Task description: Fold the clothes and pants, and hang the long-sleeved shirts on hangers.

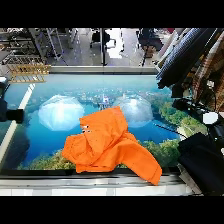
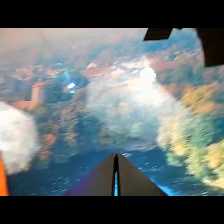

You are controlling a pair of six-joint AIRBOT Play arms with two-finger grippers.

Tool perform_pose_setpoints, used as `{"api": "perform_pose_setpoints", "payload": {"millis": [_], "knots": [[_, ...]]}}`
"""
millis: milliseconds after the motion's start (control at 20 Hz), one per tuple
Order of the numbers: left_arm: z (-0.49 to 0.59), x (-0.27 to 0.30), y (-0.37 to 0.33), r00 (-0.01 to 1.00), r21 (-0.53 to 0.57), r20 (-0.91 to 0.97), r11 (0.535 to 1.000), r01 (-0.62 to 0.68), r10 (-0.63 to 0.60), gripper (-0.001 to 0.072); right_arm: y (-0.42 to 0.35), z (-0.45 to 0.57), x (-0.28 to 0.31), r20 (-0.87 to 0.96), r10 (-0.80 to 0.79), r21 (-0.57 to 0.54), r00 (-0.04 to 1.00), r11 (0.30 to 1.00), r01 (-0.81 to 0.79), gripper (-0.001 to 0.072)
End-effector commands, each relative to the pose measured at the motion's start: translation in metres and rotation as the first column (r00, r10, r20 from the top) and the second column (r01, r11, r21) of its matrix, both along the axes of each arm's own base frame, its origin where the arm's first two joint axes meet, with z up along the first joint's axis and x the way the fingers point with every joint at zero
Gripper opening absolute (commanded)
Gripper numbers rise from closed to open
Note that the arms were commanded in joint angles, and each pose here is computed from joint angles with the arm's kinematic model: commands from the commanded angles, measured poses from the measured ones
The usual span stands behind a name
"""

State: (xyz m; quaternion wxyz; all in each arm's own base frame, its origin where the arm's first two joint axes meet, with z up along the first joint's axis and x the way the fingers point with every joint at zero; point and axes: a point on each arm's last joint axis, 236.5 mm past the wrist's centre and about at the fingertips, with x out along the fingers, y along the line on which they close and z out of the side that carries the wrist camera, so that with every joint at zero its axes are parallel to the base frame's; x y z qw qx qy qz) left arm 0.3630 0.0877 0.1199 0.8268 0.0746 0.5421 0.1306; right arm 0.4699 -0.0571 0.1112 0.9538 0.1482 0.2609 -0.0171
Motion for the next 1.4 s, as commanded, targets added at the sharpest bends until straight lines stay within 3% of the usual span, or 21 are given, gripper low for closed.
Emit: {"api": "perform_pose_setpoints", "payload": {"millis": [0,100,150,250,350,600,800,1150,1200,1350], "knots": [[-0.051,-0.005,-0.079,0.976,-0.286,-0.049,0.939,0.192,-0.214,0.0702,0.037,-0.006,-0.009,-0.055,0.054,0.221,0.997,0.974,-0.040,0.0023],[-0.087,-0.027,-0.121,0.954,-0.460,-0.095,0.862,0.211,-0.284,0.0702,0.070,-0.010,-0.021,-0.104,0.149,0.330,0.983,0.938,-0.107,0.0330],[-0.105,-0.041,-0.136,0.943,-0.522,-0.126,0.829,0.200,-0.307,0.0702,0.093,-0.015,-0.031,-0.136,0.229,0.360,0.964,0.918,-0.168,0.0423],[-0.135,-0.069,-0.153,0.925,-0.599,-0.196,0.786,0.150,-0.326,0.0702,0.154,-0.024,-0.062,-0.184,0.463,0.345,0.867,0.856,-0.384,0.0427],[-0.159,-0.095,-0.156,0.904,-0.620,-0.273,0.779,0.096,-0.328,0.0703,0.218,-0.027,-0.089,-0.185,0.637,0.306,0.749,0.761,-0.572,0.0427],[-0.179,-0.137,-0.181,0.856,-0.714,-0.337,0.699,0.040,-0.393,0.0706,0.333,-0.051,-0.117,-0.186,0.756,0.276,0.627,0.653,-0.705,0.0424],[-0.189,-0.119,-0.180,0.900,-0.701,-0.284,0.712,0.040,-0.330,0.0708,0.397,-0.098,-0.139,-0.271,0.821,0.289,0.502,0.567,-0.771,0.0425],[-0.205,-0.075,-0.165,0.977,-0.664,-0.198,0.744,-0.072,-0.083,0.0702,0.437,-0.129,-0.113,-0.347,0.832,0.276,0.432,0.531,-0.801,0.0427],[-0.209,-0.075,-0.165,0.974,-0.663,-0.210,0.744,-0.079,-0.084,0.0702,0.440,-0.134,-0.112,-0.359,0.835,0.278,0.417,0.522,-0.806,0.0440],[-0.223,-0.084,-0.173,0.957,-0.663,-0.266,0.743,-0.097,-0.112,0.0696,0.449,-0.155,-0.115,-0.409,0.840,0.279,0.356,0.487,-0.828,0.0589]]}}
